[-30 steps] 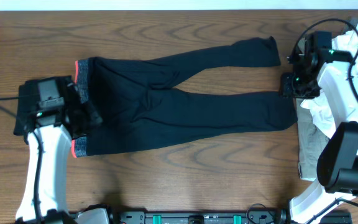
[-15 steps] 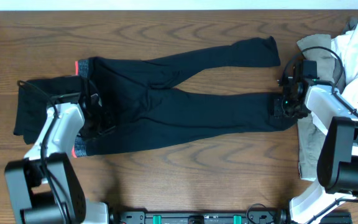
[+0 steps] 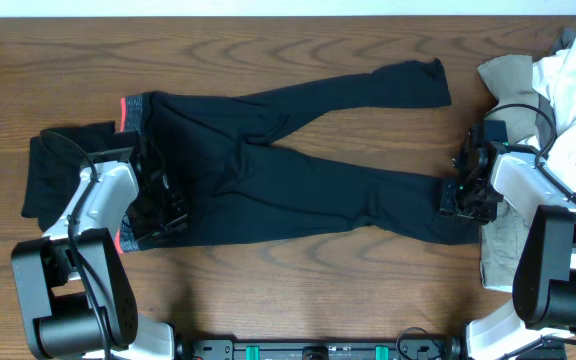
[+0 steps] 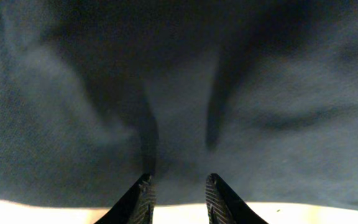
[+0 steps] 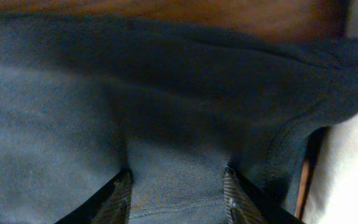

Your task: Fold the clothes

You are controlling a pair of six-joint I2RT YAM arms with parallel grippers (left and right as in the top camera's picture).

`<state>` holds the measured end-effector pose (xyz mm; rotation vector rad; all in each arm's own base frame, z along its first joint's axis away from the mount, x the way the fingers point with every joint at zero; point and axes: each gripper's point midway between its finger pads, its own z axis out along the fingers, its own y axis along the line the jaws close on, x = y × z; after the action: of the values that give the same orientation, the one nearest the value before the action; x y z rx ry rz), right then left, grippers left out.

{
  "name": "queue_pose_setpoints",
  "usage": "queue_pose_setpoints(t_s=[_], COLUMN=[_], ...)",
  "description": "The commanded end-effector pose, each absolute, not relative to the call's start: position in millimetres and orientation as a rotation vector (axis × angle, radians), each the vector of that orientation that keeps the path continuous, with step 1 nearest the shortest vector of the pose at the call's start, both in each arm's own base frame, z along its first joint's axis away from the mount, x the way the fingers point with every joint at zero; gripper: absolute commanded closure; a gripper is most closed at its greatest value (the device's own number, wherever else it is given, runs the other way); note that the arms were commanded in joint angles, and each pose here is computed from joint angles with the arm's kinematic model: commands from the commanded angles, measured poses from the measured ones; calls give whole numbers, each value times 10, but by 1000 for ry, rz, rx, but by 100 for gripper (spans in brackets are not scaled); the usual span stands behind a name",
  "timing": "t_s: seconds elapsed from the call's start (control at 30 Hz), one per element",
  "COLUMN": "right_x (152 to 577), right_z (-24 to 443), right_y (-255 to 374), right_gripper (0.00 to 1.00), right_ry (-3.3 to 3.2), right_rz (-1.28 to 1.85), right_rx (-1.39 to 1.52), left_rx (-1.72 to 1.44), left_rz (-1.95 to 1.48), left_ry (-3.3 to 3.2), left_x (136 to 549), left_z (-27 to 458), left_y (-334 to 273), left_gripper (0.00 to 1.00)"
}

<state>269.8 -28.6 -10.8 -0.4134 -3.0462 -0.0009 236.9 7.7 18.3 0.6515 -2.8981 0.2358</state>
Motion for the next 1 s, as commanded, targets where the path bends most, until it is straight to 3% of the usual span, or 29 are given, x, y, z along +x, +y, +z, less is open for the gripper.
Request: queue_pose_setpoints(t_s=[0.0, 0.47, 0.6, 0.73, 0.97], right_x=[2085, 1884, 1902, 1996, 2441], right_z=[-469, -420, -418, -344, 216], right_y=[-414, -821, -795, -734, -637], right_gripper=[50, 50, 49, 49, 45], right_ry=[-2802, -2696, -2712, -2767, -3057], right_rz=[145, 265, 240, 167, -13], right_rx=[-564, -795, -756, -747, -733], left_rx=[616, 647, 643, 643, 676], left_rz=[38, -24, -25, -27, -8], left_ry=[-2887, -2811, -2794, -2791, -2938], left_x=[2248, 2071, 2032, 2016, 2187], left_z=[156, 193, 204, 220, 467], left_y=[278, 313, 306, 306, 327], left_gripper=[70, 71, 81, 89, 89])
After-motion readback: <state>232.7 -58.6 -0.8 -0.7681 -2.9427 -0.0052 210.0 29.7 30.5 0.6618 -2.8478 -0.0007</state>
